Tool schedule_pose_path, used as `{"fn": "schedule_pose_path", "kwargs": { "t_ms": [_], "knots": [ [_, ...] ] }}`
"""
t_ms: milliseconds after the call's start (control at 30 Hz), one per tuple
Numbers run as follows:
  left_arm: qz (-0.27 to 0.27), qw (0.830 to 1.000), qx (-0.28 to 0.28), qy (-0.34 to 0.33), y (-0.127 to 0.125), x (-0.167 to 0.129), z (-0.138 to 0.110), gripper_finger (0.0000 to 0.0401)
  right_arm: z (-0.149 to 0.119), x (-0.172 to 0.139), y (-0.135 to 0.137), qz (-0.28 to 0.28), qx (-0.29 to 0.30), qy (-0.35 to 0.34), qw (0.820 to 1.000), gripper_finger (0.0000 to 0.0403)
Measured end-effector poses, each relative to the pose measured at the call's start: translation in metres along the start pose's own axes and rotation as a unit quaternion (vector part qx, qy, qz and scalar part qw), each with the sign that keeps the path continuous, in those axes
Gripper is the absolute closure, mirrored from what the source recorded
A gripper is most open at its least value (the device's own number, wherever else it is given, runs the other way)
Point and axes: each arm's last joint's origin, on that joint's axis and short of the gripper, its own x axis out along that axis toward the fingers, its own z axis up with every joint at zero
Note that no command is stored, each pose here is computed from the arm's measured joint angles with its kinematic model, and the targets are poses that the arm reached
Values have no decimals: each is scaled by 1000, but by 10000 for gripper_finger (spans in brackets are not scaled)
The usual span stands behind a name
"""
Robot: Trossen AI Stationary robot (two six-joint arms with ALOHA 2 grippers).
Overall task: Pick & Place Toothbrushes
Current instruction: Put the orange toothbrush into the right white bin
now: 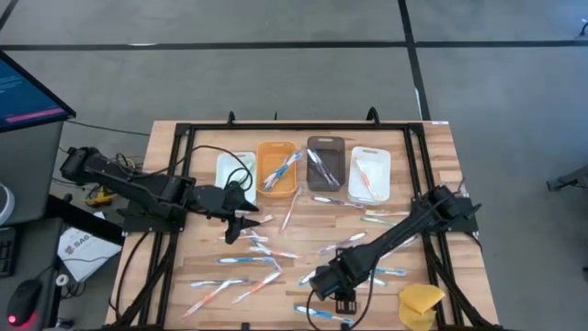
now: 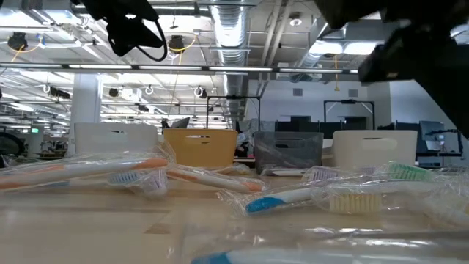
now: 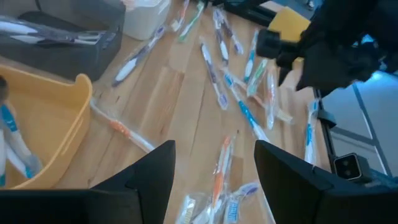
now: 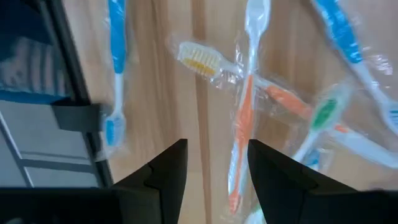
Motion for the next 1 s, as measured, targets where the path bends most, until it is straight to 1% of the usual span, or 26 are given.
{"fn": "schedule_pose_path", "kwargs": {
  "t_ms": [167, 333, 433, 567, 767, 867, 1000],
  "knots": [
    [-7, 1000, 1, 0, -1, 0, 0, 188, -1, 20, 3, -19, -4, 21, 1000, 239],
    [-14, 1000, -2, -13, -2, 0, 3, 188, 0, 30, 1, -42, -5, 22, 999, 240],
    [-20, 999, -5, -24, -3, 0, 5, 188, 1, 36, -1, -46, -8, 1, 999, 239],
    [-29, 999, -9, -41, -5, 0, 9, 188, -2, 43, -6, -56, -7, 3, 998, 239],
    [-32, 999, -9, -43, -5, -1, 9, 188, -7, 54, -12, -55, -8, 2, 998, 240],
    [-39, 998, -9, -40, -5, -1, 9, 188, -8, 56, -14, -56, -6, 2, 998, 250],
    [-54, 998, -8, -34, -6, -1, 9, 188, -7, 56, -17, -67, -3, -3, 998, 286]
  ]
}}
